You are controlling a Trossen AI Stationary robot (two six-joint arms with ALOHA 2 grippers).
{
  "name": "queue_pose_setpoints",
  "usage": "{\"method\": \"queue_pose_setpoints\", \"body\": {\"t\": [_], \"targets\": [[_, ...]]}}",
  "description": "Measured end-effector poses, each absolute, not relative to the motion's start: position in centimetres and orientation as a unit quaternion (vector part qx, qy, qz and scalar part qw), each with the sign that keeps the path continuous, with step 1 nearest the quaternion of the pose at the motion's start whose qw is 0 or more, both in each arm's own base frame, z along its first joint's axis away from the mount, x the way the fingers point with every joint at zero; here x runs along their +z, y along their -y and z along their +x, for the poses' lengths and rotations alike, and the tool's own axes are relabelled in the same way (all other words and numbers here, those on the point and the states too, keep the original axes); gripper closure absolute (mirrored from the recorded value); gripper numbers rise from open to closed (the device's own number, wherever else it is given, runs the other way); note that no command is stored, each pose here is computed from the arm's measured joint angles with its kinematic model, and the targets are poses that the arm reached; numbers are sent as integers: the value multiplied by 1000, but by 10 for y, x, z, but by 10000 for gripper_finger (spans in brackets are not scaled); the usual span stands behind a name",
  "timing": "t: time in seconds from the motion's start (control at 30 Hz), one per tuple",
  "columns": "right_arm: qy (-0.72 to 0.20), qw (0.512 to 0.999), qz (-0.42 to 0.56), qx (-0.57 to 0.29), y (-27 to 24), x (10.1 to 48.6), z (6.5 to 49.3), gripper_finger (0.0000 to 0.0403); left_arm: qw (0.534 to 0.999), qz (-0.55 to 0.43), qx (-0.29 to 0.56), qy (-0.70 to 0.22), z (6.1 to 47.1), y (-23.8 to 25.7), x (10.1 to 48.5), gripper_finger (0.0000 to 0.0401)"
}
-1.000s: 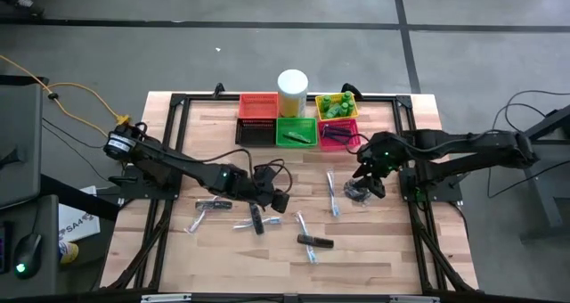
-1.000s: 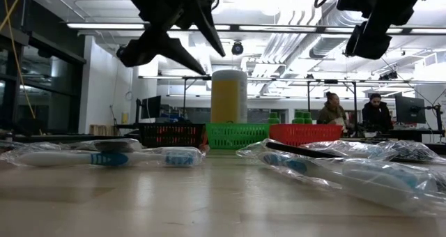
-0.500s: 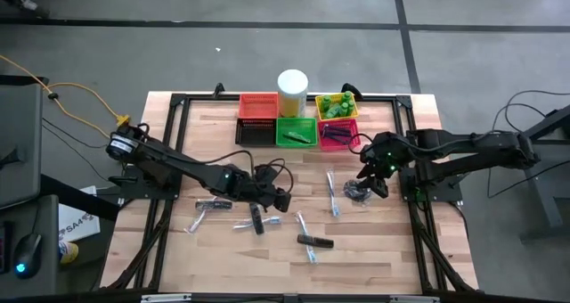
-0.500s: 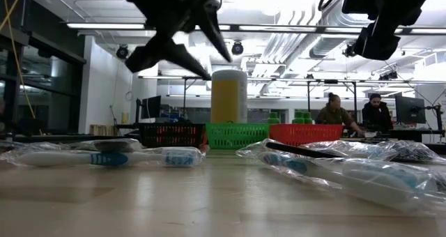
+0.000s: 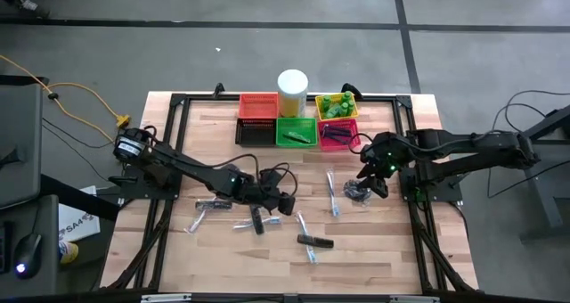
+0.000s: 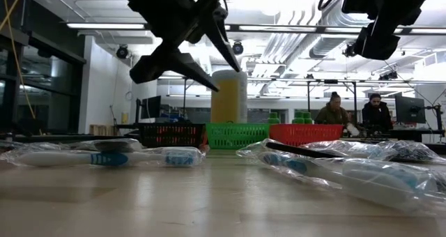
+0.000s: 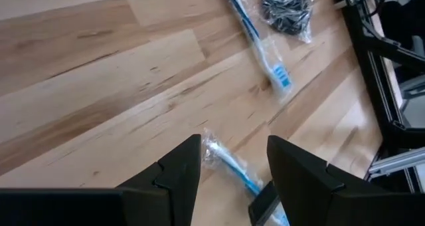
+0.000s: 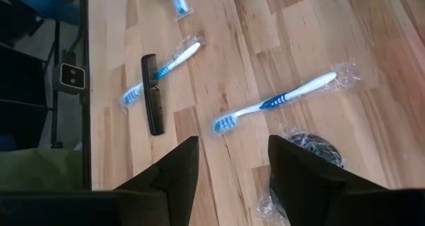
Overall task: Pick & Place Travel size toiletries
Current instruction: Put the black comb into the green bin
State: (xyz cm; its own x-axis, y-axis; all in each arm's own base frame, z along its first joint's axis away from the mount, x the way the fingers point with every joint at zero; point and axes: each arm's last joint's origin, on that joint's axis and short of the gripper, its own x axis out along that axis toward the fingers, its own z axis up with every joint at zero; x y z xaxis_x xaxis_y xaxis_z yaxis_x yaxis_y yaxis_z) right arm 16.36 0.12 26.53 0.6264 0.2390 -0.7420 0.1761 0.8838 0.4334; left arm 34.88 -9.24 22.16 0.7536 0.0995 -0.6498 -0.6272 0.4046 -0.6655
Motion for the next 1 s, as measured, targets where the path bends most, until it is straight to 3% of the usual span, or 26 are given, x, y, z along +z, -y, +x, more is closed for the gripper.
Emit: {"method": "queue_pose_setpoints", "body": {"t": [0.43, 1.0], "targets": [[-425, 874, 237, 19, -1, 266, 165, 229, 725, -614, 187, -250, 372, 101, 199, 227], [-423, 879, 217, 29, -1, 266, 165, 229, 660, -673, 178, -282, 374, 118, 183, 226]]}}
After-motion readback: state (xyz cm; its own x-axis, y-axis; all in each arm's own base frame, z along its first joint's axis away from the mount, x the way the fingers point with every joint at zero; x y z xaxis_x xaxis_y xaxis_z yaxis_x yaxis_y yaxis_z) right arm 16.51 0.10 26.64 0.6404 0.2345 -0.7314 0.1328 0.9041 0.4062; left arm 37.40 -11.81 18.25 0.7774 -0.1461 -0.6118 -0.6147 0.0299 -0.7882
